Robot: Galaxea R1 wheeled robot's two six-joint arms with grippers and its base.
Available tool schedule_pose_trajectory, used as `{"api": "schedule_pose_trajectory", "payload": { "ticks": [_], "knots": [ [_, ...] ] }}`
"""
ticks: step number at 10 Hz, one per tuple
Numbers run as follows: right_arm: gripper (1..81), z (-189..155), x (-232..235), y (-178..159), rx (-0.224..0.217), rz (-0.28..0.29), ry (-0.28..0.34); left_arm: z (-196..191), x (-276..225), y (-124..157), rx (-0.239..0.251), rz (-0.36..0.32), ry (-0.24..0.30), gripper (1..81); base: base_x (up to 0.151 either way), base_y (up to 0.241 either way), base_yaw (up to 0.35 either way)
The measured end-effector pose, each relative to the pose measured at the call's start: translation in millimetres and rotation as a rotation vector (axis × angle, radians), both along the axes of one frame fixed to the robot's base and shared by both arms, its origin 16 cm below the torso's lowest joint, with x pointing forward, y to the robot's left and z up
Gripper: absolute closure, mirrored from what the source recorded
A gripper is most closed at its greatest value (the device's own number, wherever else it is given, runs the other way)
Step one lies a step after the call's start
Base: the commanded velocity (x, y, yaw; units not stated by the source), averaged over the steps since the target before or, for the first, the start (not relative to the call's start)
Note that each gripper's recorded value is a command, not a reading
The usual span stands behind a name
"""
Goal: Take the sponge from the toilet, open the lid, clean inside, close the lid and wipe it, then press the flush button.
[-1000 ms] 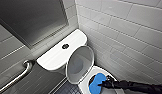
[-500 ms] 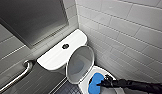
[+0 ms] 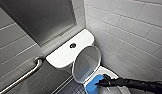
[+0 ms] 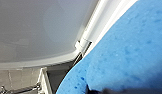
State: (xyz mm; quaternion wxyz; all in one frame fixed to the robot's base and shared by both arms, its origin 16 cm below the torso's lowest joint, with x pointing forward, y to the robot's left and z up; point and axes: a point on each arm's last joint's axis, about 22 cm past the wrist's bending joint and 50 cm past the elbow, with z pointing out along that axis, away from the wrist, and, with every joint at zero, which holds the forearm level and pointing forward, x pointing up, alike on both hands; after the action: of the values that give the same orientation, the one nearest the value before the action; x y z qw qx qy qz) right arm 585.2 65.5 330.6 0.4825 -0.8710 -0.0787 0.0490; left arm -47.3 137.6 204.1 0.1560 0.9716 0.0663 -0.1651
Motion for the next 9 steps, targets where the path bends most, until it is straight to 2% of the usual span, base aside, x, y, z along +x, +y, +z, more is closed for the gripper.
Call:
{"api": "schedule_pose_trajectory", "payload": {
  "ticks": [4,7,9],
  "knots": [
    [81.1,-2.9,18.7,20.5,-0.030,0.036,-0.012,-0.6,1.3,0.1,0.000,0.000,-0.002,1.0,0.000,0.000,0.000],
    [81.1,-14.9,15.4,30.3,-0.031,0.000,-0.010,-0.4,0.9,0.2,0.000,-0.001,-0.001,1.0,0.000,0.000,0.000],
    [81.1,-15.4,15.6,28.1,-0.033,-0.001,-0.010,-0.6,1.2,0.3,0.000,-0.001,-0.002,1.0,0.000,0.000,0.000]
  ]
}}
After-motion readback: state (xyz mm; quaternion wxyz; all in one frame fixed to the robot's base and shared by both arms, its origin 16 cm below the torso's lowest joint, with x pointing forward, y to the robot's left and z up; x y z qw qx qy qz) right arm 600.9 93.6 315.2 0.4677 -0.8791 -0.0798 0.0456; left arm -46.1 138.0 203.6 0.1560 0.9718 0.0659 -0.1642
